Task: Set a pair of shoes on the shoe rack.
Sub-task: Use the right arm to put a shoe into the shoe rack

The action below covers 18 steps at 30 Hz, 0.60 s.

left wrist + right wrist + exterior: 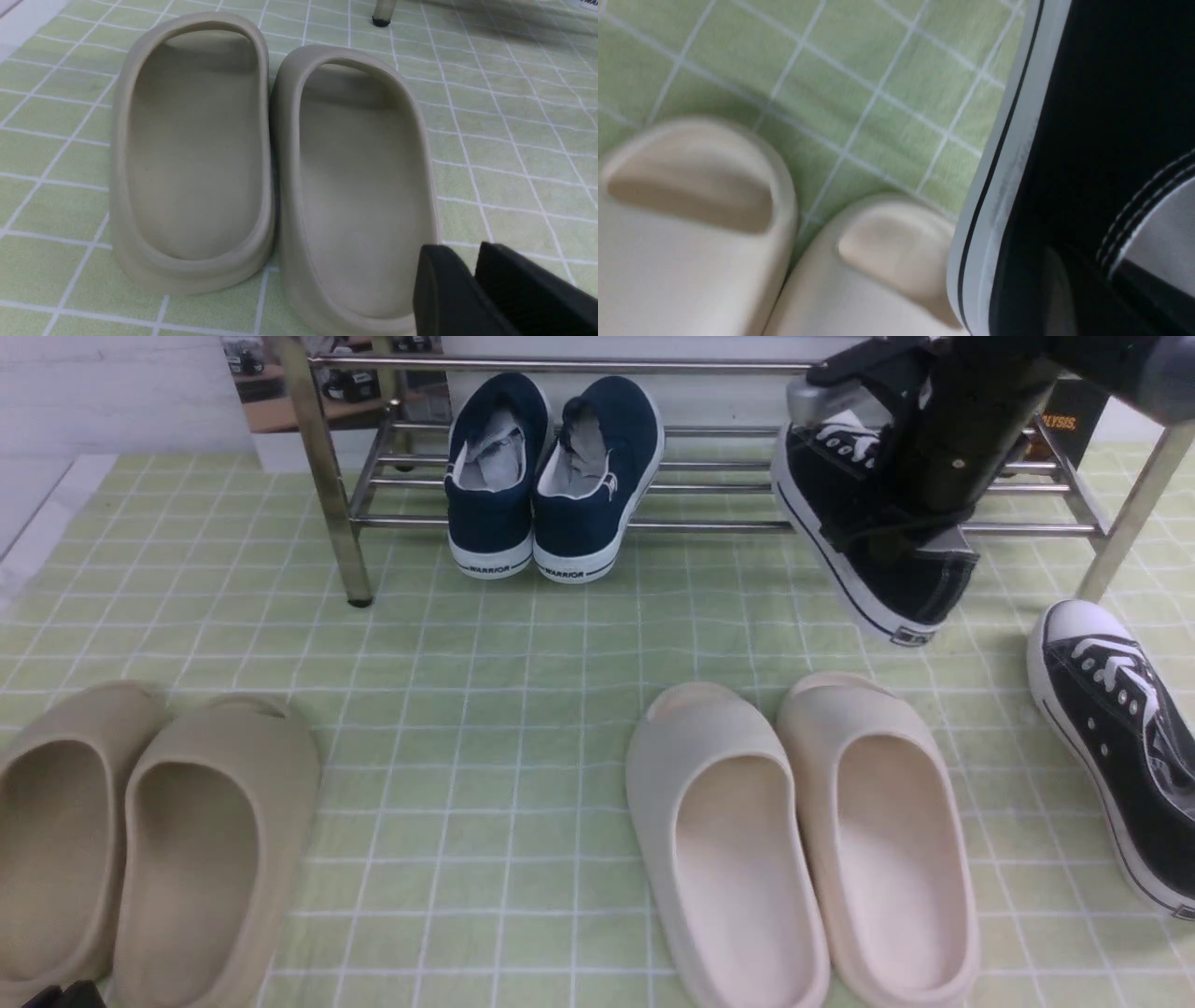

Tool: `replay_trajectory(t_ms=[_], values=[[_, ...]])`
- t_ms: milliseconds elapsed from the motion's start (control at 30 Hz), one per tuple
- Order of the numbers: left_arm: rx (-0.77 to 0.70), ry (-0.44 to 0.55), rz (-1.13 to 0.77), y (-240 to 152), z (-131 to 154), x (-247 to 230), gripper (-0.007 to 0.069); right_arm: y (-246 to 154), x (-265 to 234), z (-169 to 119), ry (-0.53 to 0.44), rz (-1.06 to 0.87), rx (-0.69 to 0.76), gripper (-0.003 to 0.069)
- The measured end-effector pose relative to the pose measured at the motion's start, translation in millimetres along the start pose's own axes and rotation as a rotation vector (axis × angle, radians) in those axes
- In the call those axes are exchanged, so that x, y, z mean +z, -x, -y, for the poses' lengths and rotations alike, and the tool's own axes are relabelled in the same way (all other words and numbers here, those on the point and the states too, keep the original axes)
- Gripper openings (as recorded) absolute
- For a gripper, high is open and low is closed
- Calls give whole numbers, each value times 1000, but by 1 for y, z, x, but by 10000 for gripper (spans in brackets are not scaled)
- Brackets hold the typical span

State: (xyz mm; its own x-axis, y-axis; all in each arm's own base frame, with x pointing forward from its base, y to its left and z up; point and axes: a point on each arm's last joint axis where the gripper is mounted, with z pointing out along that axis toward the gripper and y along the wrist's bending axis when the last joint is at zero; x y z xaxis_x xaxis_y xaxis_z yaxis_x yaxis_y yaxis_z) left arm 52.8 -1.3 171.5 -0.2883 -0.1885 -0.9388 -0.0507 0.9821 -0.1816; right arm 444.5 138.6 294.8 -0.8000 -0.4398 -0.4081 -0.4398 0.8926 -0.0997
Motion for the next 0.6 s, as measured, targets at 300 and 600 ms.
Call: replay_trajectory(t_ms=[300,600], values=[[0,0,0,0,0,0,131,21,14,4,-17,64,-1,12],[0,0,0,0,0,0,140,27,24,7,-50,117,16,32]])
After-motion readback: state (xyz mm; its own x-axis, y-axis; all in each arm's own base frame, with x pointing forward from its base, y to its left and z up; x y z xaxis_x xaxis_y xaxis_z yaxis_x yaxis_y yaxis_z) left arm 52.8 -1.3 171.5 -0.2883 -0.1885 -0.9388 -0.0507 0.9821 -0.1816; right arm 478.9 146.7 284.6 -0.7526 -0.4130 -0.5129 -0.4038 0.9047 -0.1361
